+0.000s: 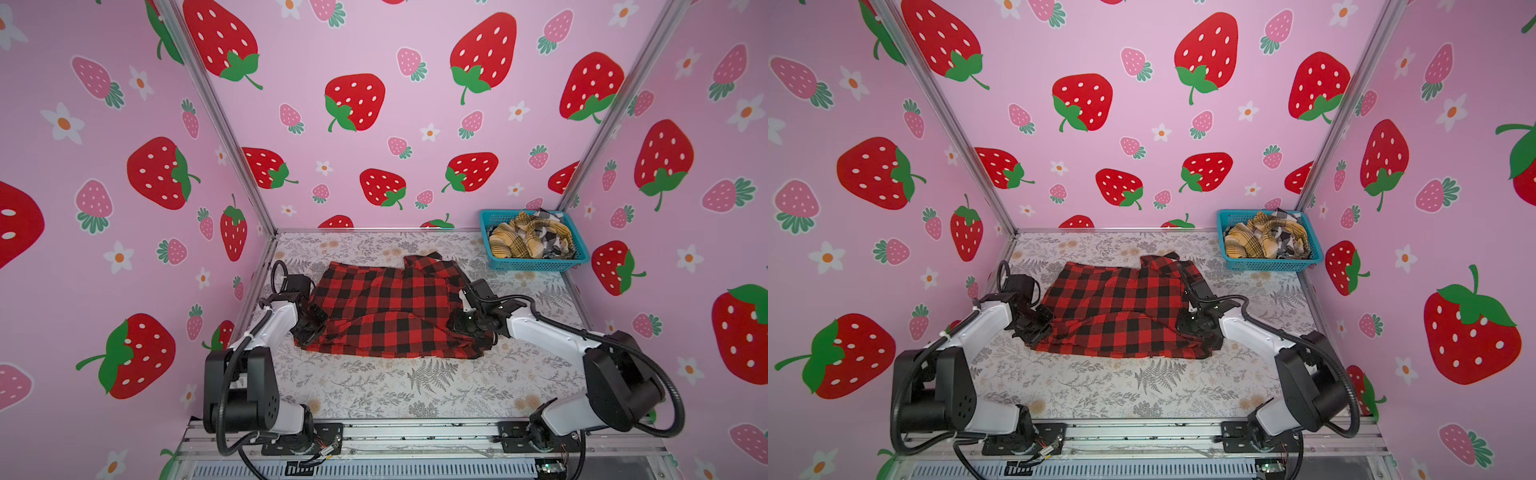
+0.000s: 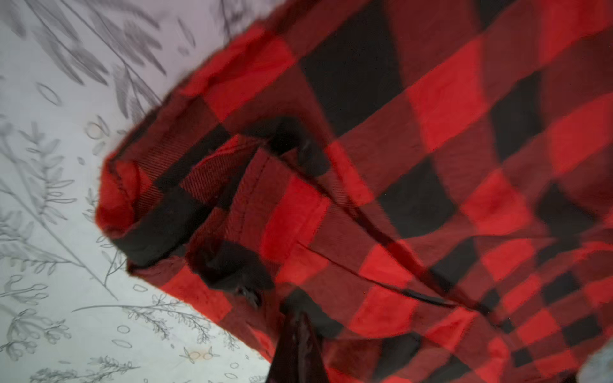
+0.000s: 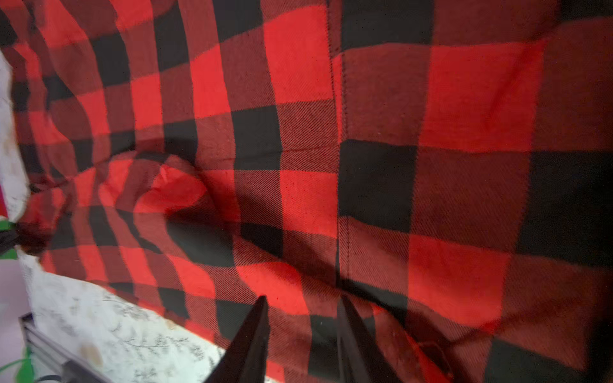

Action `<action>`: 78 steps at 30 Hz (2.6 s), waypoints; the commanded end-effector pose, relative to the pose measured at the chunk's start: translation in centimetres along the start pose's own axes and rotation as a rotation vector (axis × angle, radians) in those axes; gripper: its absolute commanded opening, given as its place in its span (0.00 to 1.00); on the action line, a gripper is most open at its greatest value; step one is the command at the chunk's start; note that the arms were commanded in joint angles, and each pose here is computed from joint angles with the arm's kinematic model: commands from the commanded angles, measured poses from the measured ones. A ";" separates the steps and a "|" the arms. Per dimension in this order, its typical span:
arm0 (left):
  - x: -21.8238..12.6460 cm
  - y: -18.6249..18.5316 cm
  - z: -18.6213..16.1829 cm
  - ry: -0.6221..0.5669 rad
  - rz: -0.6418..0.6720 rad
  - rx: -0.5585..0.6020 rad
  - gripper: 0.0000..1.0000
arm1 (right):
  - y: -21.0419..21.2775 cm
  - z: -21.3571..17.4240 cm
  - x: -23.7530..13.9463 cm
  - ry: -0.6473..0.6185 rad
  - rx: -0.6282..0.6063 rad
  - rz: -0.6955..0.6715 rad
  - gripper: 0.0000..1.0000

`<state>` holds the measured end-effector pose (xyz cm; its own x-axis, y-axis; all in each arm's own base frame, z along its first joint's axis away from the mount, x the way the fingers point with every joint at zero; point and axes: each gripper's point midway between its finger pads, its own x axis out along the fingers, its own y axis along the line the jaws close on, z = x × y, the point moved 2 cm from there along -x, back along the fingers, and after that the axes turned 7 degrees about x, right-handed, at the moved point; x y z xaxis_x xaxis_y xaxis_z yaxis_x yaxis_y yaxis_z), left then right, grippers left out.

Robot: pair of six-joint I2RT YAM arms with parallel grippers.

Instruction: Fold and stack the long sleeve shirts

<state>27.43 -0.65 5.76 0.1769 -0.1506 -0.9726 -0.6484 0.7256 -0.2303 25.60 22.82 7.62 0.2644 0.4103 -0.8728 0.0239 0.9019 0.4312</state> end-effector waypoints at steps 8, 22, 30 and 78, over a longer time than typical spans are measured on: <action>1.4 4.5 -1.2 0.037 0.060 -0.147 0.00 | -1.7 -6.9 2.7 0.175 -0.065 -0.041 0.26; -8.6 0.5 3.7 -0.234 -0.068 0.008 0.38 | 1.3 7.7 -5.0 -0.129 -0.128 -0.022 0.61; -8.2 -6.7 14.1 -0.272 -0.053 0.275 0.61 | 1.9 20.2 -1.6 -0.245 -0.191 0.015 0.72; 2.5 -12.8 20.3 -0.098 0.025 0.436 0.00 | -0.5 23.2 10.5 -0.043 -0.234 0.034 0.44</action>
<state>51.32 2.75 4.91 0.2134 -0.1004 -0.9718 -0.2939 0.9420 -0.1619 51.30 23.28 5.29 0.3652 0.4172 -0.8322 -0.1998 0.9083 0.3676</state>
